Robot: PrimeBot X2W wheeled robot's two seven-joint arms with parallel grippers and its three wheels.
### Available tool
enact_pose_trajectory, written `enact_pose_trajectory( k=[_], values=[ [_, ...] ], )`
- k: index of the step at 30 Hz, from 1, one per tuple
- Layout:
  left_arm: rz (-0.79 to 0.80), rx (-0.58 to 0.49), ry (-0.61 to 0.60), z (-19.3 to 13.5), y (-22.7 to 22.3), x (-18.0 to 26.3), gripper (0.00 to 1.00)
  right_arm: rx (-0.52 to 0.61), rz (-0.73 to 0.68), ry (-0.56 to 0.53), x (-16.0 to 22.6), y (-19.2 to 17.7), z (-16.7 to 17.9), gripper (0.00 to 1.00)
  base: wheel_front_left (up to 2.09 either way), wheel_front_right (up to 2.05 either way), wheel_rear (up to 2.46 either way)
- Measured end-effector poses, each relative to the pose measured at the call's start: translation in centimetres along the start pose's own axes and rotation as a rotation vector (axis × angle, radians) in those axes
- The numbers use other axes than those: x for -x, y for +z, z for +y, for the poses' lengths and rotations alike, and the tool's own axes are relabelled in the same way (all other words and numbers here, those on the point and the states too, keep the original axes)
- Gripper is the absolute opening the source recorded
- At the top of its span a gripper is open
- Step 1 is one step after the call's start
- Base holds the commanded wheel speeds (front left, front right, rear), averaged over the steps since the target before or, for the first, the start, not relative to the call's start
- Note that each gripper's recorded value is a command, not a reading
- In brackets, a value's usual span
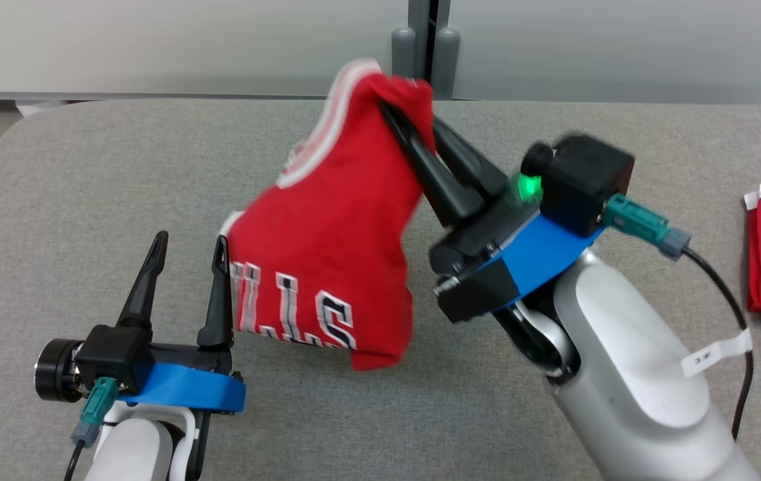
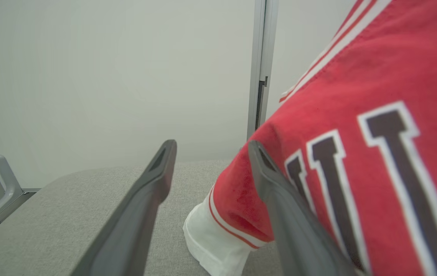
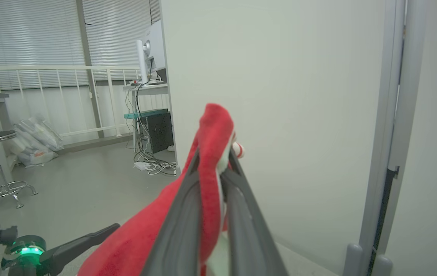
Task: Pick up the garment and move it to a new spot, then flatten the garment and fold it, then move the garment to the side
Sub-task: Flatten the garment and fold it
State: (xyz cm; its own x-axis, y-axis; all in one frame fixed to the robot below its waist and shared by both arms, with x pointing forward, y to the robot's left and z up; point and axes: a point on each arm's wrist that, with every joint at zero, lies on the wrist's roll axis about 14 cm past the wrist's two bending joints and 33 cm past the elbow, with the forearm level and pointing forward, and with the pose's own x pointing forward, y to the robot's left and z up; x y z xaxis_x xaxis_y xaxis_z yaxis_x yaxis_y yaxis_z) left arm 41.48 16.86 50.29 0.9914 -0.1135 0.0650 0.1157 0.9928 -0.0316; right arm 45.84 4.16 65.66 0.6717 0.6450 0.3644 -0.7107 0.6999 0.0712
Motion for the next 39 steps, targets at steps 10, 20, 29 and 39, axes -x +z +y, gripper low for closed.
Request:
enact_pose_trajectory(
  k=[10,20,29,39],
  values=[
    [0.024,0.007,-0.029,-1.0,-1.1,-0.7,1.00,-0.185,0.298,-0.504,13.8,-12.1,-10.1,0.00,0.00,0.00,0.00],
    [0.038,0.014,-0.060,-2.0,-1.8,-1.3,1.00,-0.254,0.450,-0.976,31.2,-15.9,-14.1,0.00,0.00,0.00,0.00],
    [0.034,0.011,-0.072,-2.3,-1.8,-1.5,1.00,-0.095,0.359,-0.895,28.9,-12.7,-14.4,1.00,0.00,0.00,0.00],
    [0.024,0.001,-0.039,-1.6,-0.9,0.5,1.00,0.168,0.297,-0.691,23.3,-5.3,-13.6,1.00,0.00,0.00,0.00]
  ],
)
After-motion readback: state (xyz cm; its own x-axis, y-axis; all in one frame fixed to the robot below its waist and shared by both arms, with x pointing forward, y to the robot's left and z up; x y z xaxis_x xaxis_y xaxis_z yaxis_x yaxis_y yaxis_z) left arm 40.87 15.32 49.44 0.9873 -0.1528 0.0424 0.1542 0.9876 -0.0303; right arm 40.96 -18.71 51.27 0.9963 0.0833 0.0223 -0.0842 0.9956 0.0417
